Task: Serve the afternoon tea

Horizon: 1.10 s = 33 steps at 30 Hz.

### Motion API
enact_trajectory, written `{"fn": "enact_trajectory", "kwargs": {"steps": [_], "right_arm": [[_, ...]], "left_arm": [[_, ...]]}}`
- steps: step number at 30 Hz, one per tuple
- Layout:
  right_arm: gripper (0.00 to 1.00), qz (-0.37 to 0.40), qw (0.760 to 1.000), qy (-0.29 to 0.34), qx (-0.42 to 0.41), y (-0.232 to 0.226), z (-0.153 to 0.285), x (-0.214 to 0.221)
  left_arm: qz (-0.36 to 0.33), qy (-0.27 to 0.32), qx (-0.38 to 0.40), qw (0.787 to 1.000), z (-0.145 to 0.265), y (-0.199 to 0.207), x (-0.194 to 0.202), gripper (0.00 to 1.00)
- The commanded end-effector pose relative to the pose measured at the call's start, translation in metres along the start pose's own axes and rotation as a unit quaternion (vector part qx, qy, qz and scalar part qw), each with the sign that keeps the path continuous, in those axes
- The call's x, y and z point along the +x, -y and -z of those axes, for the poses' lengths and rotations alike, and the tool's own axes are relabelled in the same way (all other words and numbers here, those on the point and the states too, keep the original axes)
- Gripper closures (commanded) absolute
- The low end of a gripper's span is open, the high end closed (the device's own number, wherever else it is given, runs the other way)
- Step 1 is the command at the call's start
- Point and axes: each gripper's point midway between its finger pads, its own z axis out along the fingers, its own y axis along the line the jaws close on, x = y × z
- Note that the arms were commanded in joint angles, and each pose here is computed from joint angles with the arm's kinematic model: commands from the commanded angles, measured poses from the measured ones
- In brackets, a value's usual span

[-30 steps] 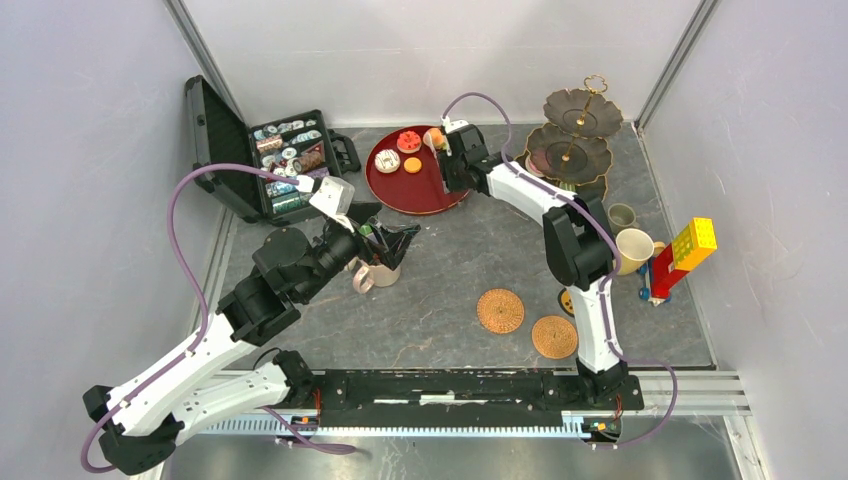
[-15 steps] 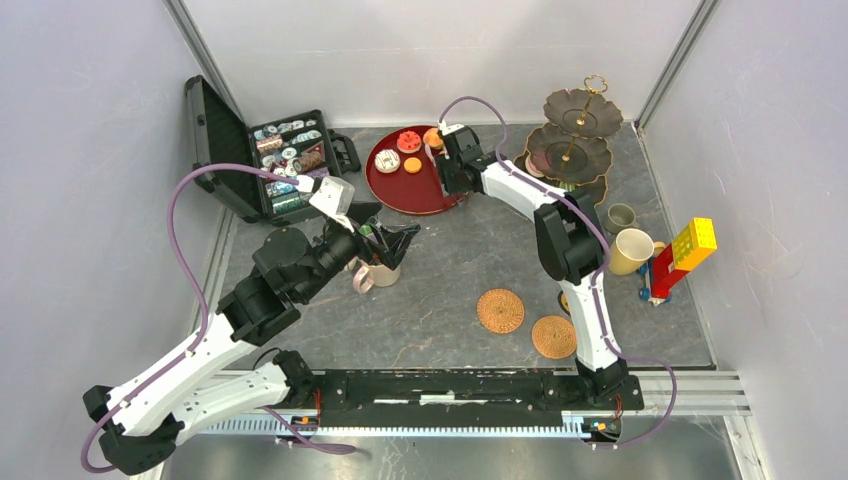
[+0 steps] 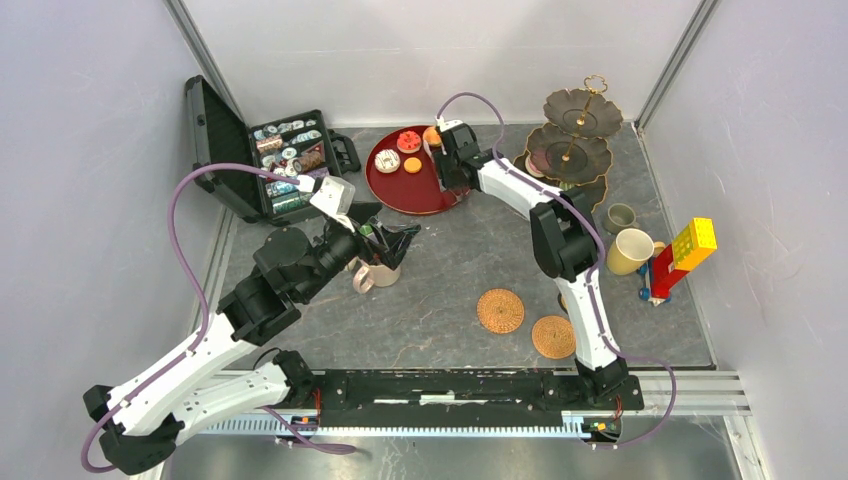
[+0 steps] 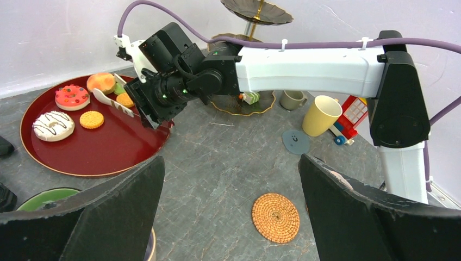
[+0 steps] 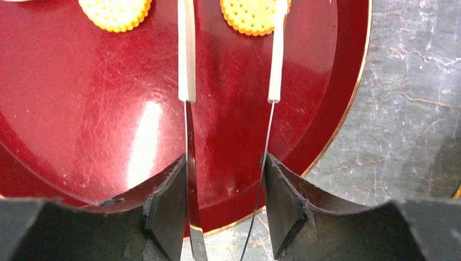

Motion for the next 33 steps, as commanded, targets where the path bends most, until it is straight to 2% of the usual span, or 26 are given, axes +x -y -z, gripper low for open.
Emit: {"fn": "enact_trajectory", "kwargs": {"steps": [1, 20, 33], "right_arm": [[0.46, -0.002, 0.999, 0.046, 0.006, -0.001, -0.005, -0.031], [0.45, -0.008, 0.996, 0.084, 0.019, 0.001, -0.018, -0.043], [0.79, -0.008, 0.995, 0.102, 0.014, 0.004, 0.008, -0.050]], "left_arm": [[-0.016, 0.031, 0.000, 0.999, 0.000, 0.001, -0.023, 0.00], [-0.017, 0.031, -0.001, 0.999, 0.001, 0.000, -0.023, 0.00], [-0.016, 0.030, 0.000, 0.999, 0.001, 0.001, -0.023, 0.00]]}}
